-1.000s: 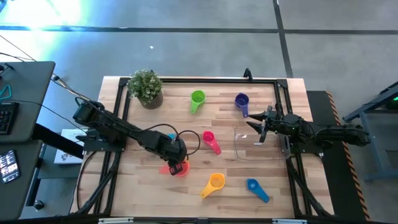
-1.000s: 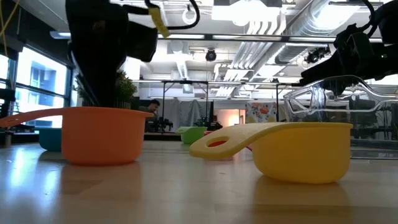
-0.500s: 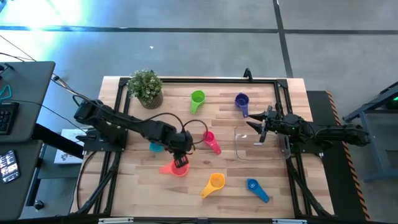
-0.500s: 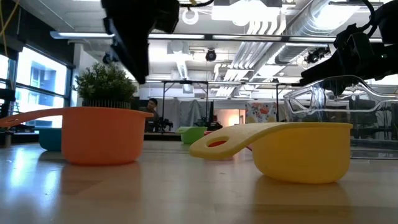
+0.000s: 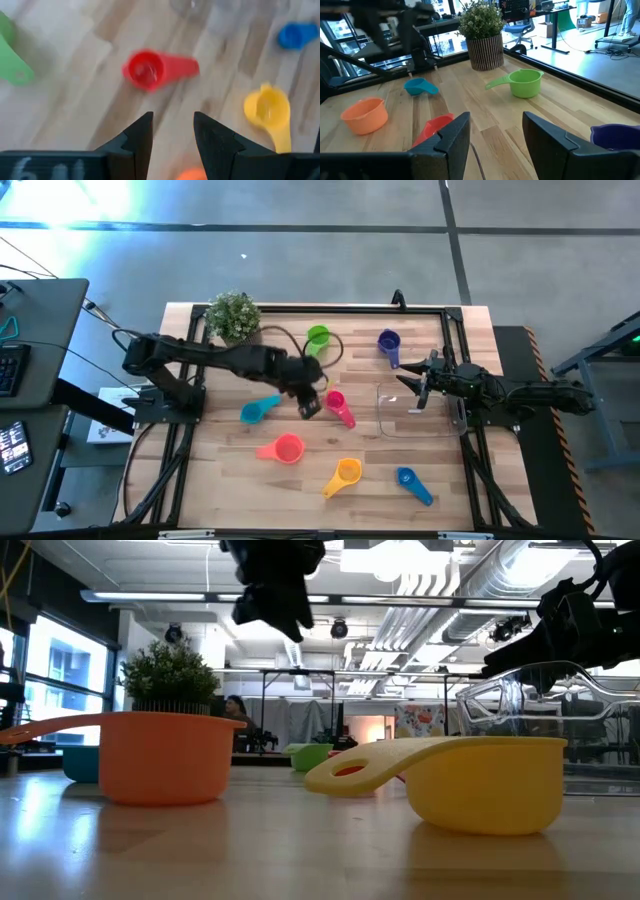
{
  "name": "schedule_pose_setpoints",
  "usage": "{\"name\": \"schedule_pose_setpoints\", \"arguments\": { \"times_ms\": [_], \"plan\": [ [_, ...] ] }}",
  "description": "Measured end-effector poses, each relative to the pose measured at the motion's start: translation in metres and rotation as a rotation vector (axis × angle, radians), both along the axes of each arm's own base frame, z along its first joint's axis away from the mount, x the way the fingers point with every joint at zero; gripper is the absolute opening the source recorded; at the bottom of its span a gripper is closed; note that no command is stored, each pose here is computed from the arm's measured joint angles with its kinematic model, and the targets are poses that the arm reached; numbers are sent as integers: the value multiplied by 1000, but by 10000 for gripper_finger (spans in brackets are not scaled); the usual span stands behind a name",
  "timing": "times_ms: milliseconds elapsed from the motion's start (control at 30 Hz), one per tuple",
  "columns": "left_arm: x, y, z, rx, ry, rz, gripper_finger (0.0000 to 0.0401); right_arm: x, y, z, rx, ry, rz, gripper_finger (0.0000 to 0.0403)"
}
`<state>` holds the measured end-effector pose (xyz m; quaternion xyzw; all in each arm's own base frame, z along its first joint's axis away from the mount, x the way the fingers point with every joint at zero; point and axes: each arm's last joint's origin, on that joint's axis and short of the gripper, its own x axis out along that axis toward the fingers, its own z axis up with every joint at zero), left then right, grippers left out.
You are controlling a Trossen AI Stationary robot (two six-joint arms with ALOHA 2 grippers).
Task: Nest measuring cups in basket
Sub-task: Stack the green measuring cup on top of the orange measuring cup
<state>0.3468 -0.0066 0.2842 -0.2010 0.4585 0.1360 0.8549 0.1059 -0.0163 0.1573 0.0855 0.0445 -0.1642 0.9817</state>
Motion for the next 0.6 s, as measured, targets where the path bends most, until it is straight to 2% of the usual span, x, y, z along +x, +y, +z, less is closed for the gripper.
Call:
{"name": "schedule_pose_setpoints", "arguments": {
  "times_ms": [367,600],
  "plan": [
    [6,64,8,12,-135,178,131,0,0,0,0,0,0,174],
    [-2,110,10,31,-167,305,131,0,0,0,0,0,0,174]
  ]
}}
